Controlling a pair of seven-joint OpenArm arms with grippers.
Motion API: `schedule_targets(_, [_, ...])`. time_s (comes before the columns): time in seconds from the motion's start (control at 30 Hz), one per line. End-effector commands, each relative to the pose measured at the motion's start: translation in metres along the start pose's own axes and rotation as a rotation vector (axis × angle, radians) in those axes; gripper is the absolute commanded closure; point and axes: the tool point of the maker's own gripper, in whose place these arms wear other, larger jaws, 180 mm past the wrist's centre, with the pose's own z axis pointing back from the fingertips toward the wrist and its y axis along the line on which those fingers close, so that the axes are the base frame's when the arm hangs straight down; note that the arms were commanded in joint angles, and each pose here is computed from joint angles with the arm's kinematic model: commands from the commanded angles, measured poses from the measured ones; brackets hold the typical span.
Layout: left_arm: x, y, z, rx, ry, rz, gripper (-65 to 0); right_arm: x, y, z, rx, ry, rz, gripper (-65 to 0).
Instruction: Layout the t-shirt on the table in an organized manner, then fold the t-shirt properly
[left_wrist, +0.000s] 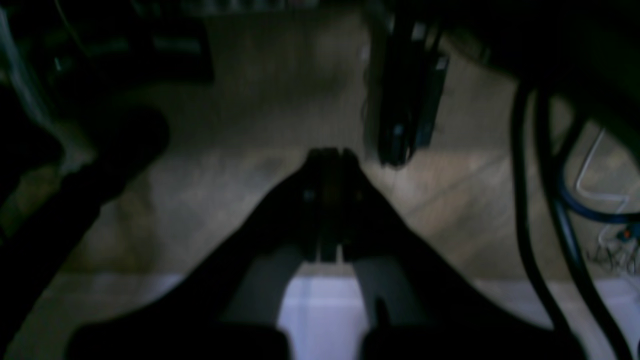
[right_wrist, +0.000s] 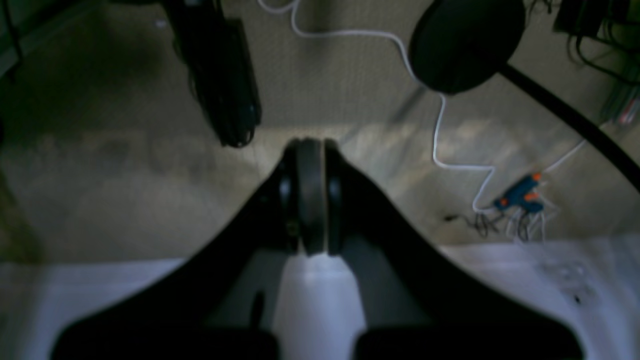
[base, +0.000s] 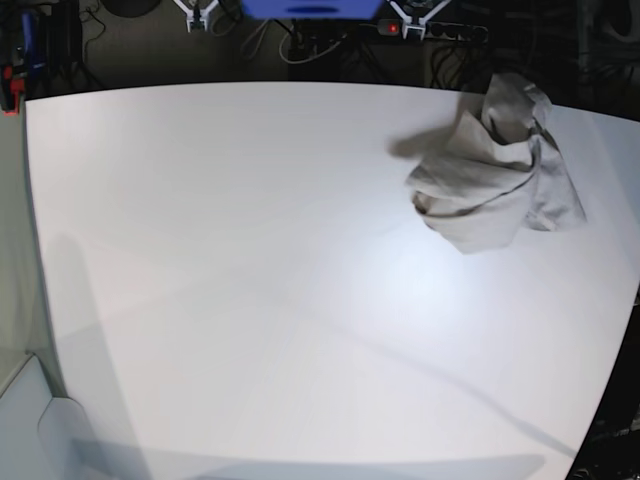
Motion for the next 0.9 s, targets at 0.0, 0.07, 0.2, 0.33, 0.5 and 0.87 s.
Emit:
schedule_targets(0.0, [-0.017,0.005,0.005,0.002,0.016,-0.007,-0.2,-0.011,-0.001,0.003,0.011,0.0,0.006,0.0])
schedule_targets(0.07, [-0.021,0.003,0.013,-0.002,-0.021,-0.007,-0.2,-0.019,-0.007,0.008,0.002,-0.02,0.013,0.0])
schedule_targets(0.2, [-0.028,0.007,0.031,0.0,-0.077,-0.016,-0.2,-0.034,-0.017,0.019,-0.013,-0.042,0.019,0.0])
schedule_targets(0.33, [-0.037,0.019,0.052,0.014,-0.122,-0.04,-0.2,-0.051,-0.035,0.035,-0.037,-0.065,0.039,0.0])
schedule_targets(0.5, [-0.03,0.034,0.089,0.025,-0.218,-0.085,-0.2,-0.057,-0.046,0.064,-0.049,-0.136,0.07,0.0])
schedule_targets(0.87, [0.01,0.019,0.177,-0.013,-0.386,-0.13,-0.2,-0.003,-0.035,0.173,-0.019,-0.436,0.133,0.0])
